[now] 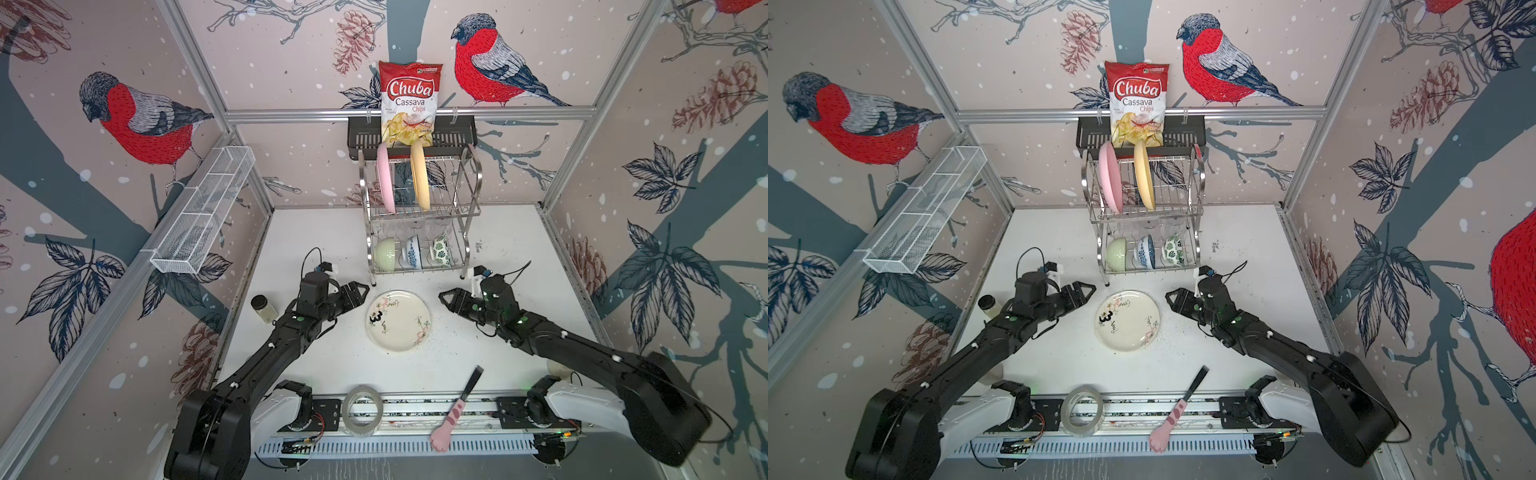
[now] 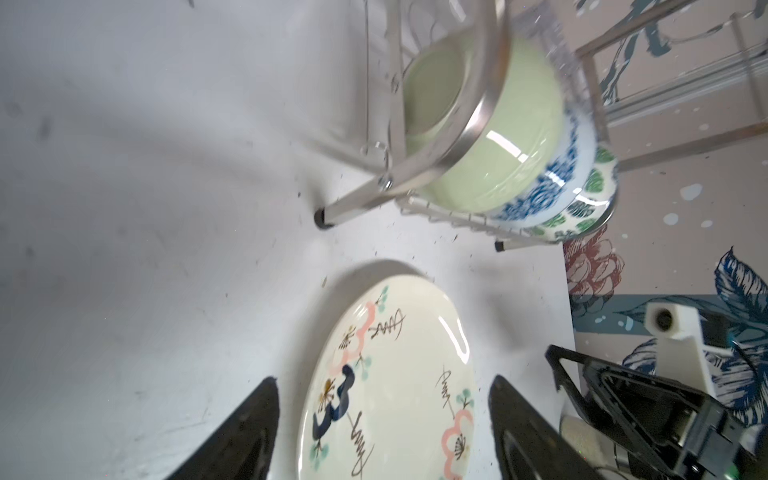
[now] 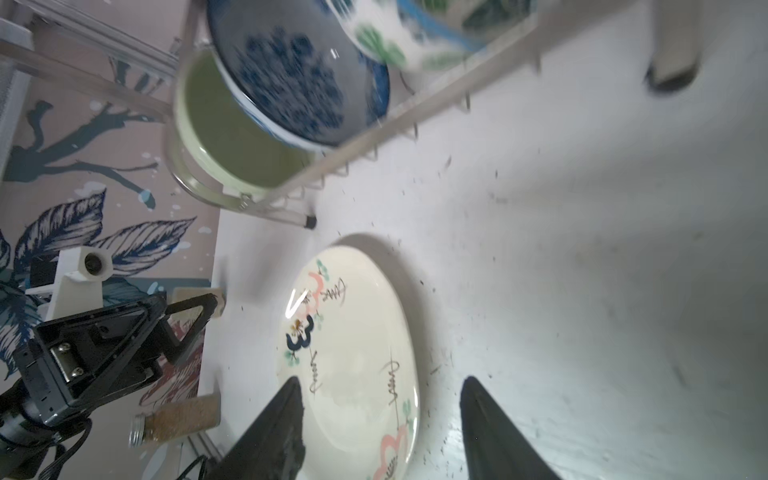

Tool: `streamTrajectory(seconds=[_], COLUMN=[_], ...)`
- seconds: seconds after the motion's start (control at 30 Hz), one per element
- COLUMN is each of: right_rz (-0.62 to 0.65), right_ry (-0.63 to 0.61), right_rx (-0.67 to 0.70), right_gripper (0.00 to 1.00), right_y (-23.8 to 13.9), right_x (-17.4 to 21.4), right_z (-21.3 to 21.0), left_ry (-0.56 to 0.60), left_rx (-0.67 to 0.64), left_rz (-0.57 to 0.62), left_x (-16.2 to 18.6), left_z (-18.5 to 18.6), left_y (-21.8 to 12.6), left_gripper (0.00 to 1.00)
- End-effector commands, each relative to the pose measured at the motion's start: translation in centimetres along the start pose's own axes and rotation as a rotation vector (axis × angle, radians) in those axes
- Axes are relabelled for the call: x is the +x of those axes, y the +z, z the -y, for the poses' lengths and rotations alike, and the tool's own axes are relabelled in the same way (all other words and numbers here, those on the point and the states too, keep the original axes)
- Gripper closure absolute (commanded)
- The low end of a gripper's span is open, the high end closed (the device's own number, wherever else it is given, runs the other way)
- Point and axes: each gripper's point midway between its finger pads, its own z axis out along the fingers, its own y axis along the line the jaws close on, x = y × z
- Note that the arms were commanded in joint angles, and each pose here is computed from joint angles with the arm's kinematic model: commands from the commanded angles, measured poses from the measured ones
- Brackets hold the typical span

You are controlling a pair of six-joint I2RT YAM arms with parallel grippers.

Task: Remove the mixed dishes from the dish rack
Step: 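Open both grippers and raise them back toward the rack, then grasp the yellow plate rim with right gripper while left gripper reaches the rack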

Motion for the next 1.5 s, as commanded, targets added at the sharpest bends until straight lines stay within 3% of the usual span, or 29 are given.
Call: streamTrajectory(seconds=[0.0,0.33,0.7,0.9,1.23,1.47], right_rz=[0.071,0.292,0.411,0.409,0.403,0.384], right_ry=[-0.128,-0.336,-0.543,-0.584,-0.61,-0.578], right_rx=[0.146,-0.019,-0.153,-0.167,-0.182,-0.206], right_gripper=[0.42,0.44,0.45,0.45,0.45,0.46], right_y=[-2.8,-9.4,-10.3,-8.1,-4.8,-2.5], right_x=[-2.3,-10.9,-18.4,-21.0,-24.5,-26.7], right_z=[0.9,-10.9,-21.8,-24.2,-25.5,-24.5], left_ry=[0.069,0.199,0.274,0.314,0.328,0.328], left_rx=[-0.035,0.015,0.081,0.074,0.05,0.044], left_rz=[0.068,0.243,0.32,0.316,0.27,0.247], left_x=[-2.8,-12.0,-18.6,-21.5,-23.4,-24.0], left_z=[1.3,9.7,16.2,18.1,18.3,18.1], left_y=[-1.5,-5.9,-7.0,-6.1,-2.9,-1.1], left_gripper=[0.23,0.23,0.27,0.28,0.31,0.43])
